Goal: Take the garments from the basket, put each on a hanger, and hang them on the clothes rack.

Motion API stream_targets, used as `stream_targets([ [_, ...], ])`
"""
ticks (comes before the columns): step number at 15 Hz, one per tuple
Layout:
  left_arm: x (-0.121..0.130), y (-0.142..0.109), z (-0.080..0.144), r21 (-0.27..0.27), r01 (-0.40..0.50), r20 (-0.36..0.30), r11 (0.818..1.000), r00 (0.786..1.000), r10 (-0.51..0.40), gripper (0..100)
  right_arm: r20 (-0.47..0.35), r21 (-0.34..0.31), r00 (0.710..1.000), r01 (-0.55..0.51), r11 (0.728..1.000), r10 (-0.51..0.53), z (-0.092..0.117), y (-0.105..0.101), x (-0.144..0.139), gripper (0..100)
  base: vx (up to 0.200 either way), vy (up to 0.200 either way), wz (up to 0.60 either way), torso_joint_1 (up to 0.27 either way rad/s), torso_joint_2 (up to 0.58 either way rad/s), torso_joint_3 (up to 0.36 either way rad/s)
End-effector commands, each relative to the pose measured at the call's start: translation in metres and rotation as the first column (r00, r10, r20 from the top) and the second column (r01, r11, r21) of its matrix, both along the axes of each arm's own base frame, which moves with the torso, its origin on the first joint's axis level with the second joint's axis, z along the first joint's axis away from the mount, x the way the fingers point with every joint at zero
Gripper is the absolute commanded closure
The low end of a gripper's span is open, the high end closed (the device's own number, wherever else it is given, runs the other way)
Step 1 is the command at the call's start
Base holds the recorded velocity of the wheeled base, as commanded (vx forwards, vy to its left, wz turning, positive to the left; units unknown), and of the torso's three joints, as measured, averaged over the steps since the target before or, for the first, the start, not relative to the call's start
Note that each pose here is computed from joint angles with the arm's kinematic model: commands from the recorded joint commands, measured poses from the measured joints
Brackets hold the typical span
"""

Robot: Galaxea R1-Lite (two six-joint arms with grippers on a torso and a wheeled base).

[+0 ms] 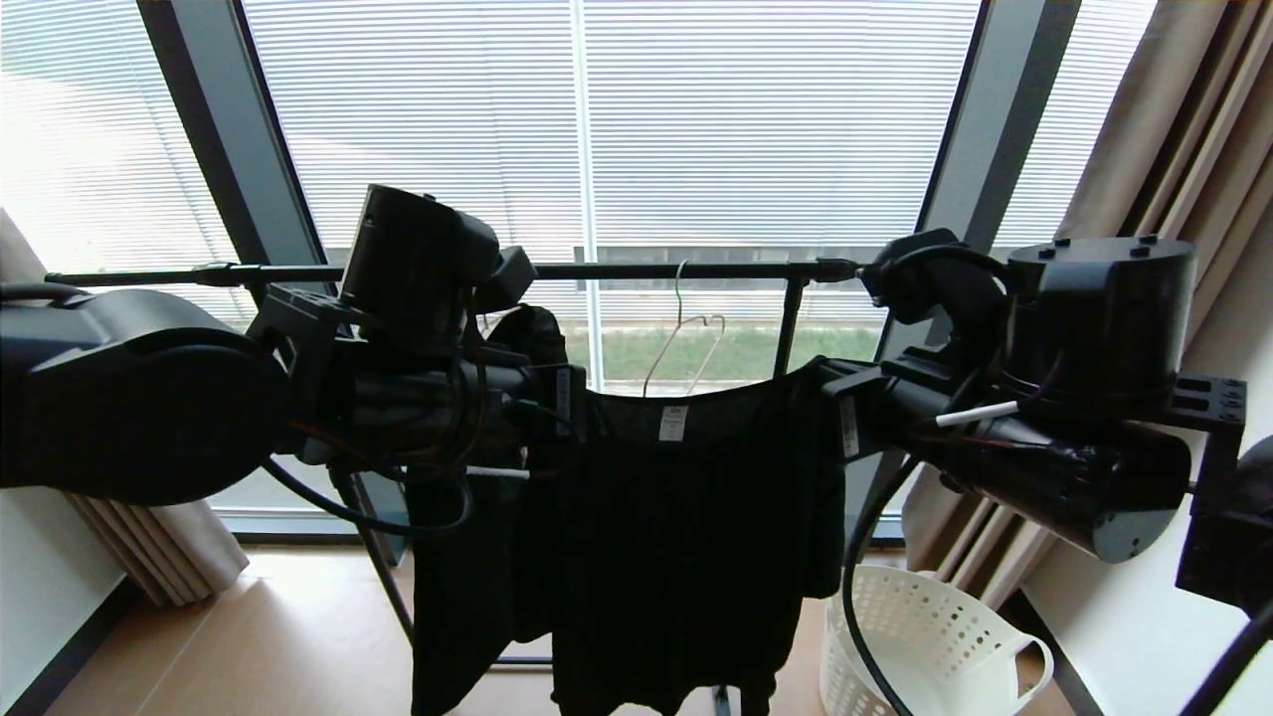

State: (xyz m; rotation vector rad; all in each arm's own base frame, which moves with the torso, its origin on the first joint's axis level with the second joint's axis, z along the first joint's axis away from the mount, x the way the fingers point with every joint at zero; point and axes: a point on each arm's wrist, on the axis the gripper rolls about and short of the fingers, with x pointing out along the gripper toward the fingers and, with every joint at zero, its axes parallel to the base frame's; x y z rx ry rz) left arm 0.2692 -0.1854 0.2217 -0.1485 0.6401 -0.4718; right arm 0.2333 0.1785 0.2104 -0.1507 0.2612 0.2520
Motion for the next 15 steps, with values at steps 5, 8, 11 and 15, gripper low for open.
stream_targets([
  [5, 0.017, -0.015, 0.001, -0.01, 0.007, 0.016, 1.0, 1.0, -0.007, 100, 0.002, -0.069, 1.0, 0.006, 0.998, -0.006, -0.005, -0.01, -0.014, 100, 0.0, 0.0, 0.0, 0.0, 0.0, 0.0],
  [8, 0.016, -0.015, 0.0, 0.011, 0.022, 0.025, 1.0, 0.999, -0.022, 100, 0.004, -0.086, 1.0, 0.001, 0.996, -0.001, -0.006, -0.01, -0.013, 100, 0.0, 0.0, 0.0, 0.0, 0.0, 0.0],
  [11, 0.016, -0.016, 0.0, 0.014, 0.025, 0.025, 1.0, 0.999, -0.025, 100, 0.002, -0.091, 1.0, 0.0, 0.996, 0.0, -0.006, -0.01, -0.013, 100, 0.0, 0.0, 0.0, 0.0, 0.0, 0.0],
  [15, 0.011, -0.019, -0.002, 0.02, 0.042, 0.02, 0.999, 0.999, -0.042, 100, 0.003, -0.09, 1.0, 0.0, 0.996, 0.0, -0.006, -0.011, -0.014, 100, 0.0, 0.0, 0.0, 0.0, 0.0, 0.0],
])
